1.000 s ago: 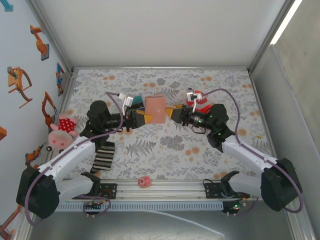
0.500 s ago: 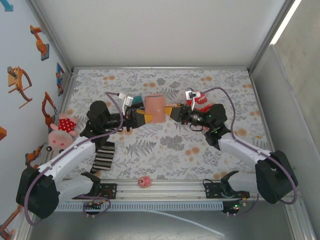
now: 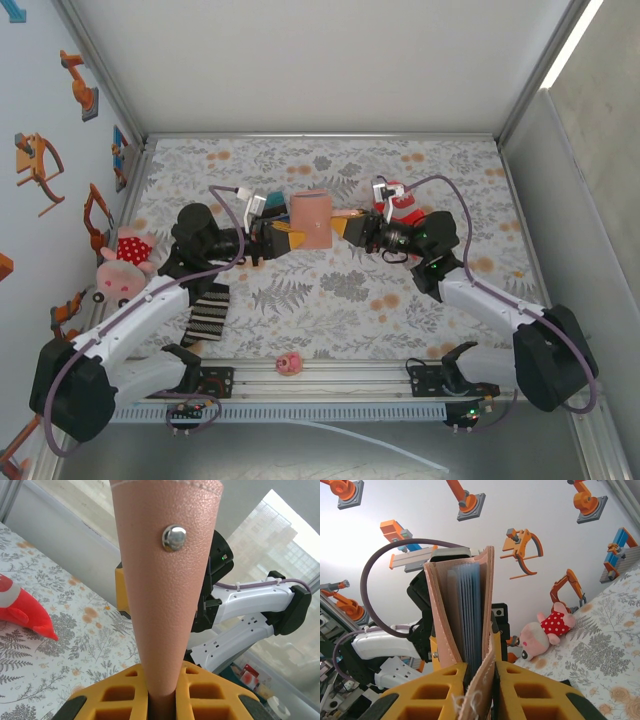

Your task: Take the credit cards out of the card holder

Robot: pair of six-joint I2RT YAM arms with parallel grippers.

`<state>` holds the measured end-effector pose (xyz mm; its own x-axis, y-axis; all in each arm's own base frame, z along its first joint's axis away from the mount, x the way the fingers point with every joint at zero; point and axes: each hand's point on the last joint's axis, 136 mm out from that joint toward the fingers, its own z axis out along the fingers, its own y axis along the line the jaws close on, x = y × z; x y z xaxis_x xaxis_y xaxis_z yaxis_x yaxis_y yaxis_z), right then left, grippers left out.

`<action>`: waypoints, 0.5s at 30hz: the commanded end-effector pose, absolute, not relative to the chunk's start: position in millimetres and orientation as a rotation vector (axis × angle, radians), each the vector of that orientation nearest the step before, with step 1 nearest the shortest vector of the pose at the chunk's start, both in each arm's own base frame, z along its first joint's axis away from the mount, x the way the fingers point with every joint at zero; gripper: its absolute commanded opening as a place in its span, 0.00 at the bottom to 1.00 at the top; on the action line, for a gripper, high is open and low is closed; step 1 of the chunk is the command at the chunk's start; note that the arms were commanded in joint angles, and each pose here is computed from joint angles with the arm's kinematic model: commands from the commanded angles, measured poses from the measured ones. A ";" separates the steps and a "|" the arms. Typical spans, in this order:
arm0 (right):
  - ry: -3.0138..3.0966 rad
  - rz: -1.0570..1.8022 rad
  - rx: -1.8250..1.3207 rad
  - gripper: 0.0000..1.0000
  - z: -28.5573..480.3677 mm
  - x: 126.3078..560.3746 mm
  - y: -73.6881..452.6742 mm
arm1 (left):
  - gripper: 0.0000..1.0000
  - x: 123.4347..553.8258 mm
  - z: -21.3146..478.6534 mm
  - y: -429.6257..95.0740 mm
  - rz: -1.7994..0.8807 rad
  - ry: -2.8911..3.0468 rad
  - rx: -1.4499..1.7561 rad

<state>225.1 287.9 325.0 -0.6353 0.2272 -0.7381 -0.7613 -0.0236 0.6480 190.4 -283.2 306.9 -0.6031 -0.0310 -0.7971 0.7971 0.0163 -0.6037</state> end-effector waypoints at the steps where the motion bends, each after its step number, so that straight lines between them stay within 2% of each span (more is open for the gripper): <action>1: 1.522 1.753 -0.604 0.19 326.6 218.5 285.6 | 0.00 176.8 329.7 -284.7 -1.657 1.554 0.892; 15: 1.584 1.650 -0.593 0.20 317.4 219.2 278.3 | 0.00 164.5 337.7 -285.6 -1.669 1.514 0.981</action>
<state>218.5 281.3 324.3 -0.6171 0.2089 -0.7586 -0.7725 0.0223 0.6346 180.8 -287.1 310.9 -0.5889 0.0128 -0.8081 0.8076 -0.0286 -0.5890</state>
